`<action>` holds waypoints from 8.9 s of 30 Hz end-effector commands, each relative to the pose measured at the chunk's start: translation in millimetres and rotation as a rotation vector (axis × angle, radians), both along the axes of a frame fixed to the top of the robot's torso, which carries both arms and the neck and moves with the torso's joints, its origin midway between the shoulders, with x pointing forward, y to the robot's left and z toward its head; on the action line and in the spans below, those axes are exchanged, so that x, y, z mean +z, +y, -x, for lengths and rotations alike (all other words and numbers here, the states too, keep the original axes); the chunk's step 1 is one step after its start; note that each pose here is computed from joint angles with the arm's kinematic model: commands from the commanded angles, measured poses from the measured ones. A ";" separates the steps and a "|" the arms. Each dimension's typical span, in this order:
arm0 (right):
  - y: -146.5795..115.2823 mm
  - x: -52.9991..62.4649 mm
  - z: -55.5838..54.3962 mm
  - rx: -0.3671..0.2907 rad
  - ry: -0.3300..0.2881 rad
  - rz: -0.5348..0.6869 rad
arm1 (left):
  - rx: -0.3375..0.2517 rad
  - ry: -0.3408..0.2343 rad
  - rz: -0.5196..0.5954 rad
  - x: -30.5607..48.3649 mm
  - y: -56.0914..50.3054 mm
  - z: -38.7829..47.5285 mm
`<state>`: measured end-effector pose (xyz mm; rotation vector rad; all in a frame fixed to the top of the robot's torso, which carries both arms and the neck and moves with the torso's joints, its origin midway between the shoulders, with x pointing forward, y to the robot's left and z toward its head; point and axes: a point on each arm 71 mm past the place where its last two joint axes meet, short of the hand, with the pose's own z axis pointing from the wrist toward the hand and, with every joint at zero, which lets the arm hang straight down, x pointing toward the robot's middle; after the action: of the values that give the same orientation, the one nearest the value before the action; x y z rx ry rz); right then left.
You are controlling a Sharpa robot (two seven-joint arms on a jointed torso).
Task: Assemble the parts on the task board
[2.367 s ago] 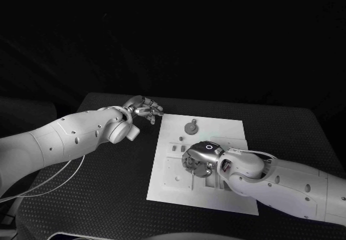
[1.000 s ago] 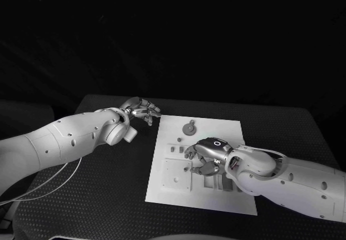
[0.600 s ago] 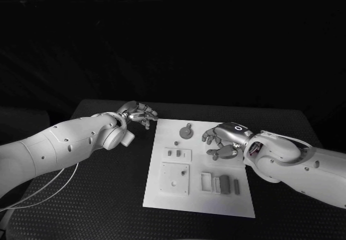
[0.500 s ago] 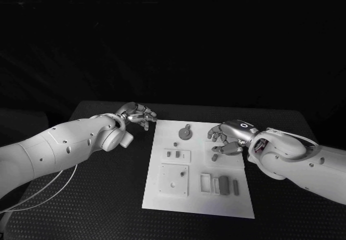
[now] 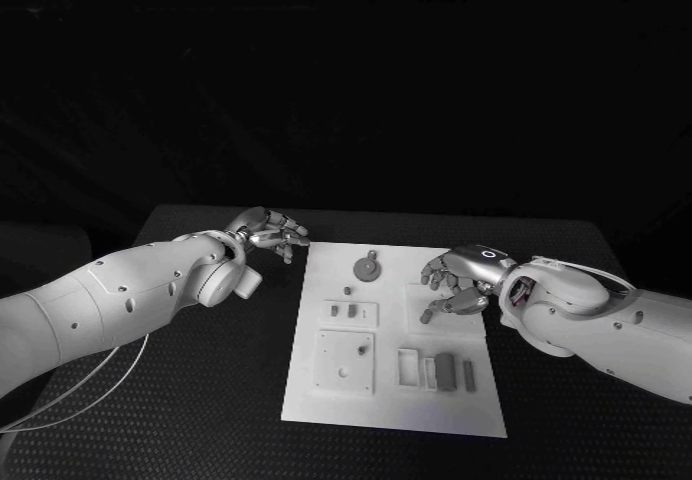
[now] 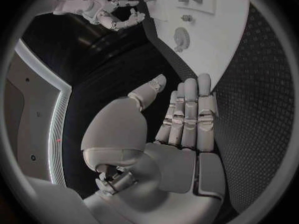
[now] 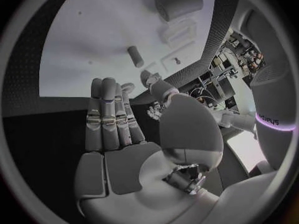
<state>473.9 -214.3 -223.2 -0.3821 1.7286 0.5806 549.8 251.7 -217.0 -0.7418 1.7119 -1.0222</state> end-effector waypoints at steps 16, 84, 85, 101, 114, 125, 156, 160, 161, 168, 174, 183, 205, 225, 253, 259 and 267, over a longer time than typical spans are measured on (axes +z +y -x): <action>8.4 -26.4 11.2 0.050 0.118 0.119 | -0.014 -0.002 0.012 1.3 -0.4 0.2; 93.9 14.2 37.6 0.232 -0.048 -0.116 | -0.010 0.004 0.024 0.6 -2.6 -1.4; 100.7 13.0 40.1 0.247 -0.044 -0.121 | -0.009 0.004 0.025 0.6 -3.0 -1.5; 141.8 -24.2 70.6 0.363 0.023 -0.103 | -0.023 0.010 0.029 0.1 -9.6 -1.8; 148.4 -41.6 74.6 0.382 0.080 -0.045 | -0.033 0.016 0.031 -0.1 -12.8 -1.4; 149.7 -53.0 74.0 0.379 0.100 -0.015 | -0.038 0.020 0.032 -0.3 -13.9 -1.3; 150.7 -53.3 72.6 0.361 0.030 0.001 | -0.039 0.027 0.030 -0.7 -11.9 -0.9; 151.4 -53.6 72.9 0.363 0.026 0.014 | -0.038 0.028 0.030 -0.7 -11.2 -0.8; 151.5 -53.6 72.9 0.362 0.026 0.015 | -0.038 0.028 0.030 -0.7 -11.2 -0.8; 154.2 -56.6 75.7 0.387 0.061 0.038 | -0.040 0.028 0.030 -0.8 -12.1 -0.7; 156.9 -61.7 79.8 0.405 0.087 0.045 | -0.040 0.030 0.030 -0.9 -11.9 -0.6; 161.7 -69.9 85.7 0.418 0.109 0.049 | -0.043 0.033 0.030 -1.0 -12.5 -0.6; 154.4 -67.9 80.2 0.361 0.127 -0.039 | -0.041 0.040 0.027 -1.5 -9.9 -0.3; 151.3 -62.2 81.7 0.361 0.112 -0.111 | -0.038 0.041 0.026 -1.6 -8.7 -0.5; 160.7 -62.1 80.8 0.374 0.096 -0.112 | -0.041 0.046 0.025 -2.0 -8.7 -0.4; 157.1 -63.2 79.9 0.375 0.087 -0.092 | -0.040 0.047 0.025 -2.0 -8.1 -0.4; 151.1 -65.2 78.0 0.366 0.090 -0.072 | -0.039 0.047 0.024 -2.0 -7.8 -0.5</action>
<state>397.6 -61.3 -284.2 -0.6030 1.7121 0.9432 550.3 245.7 -220.1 -0.7570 1.7591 -1.0441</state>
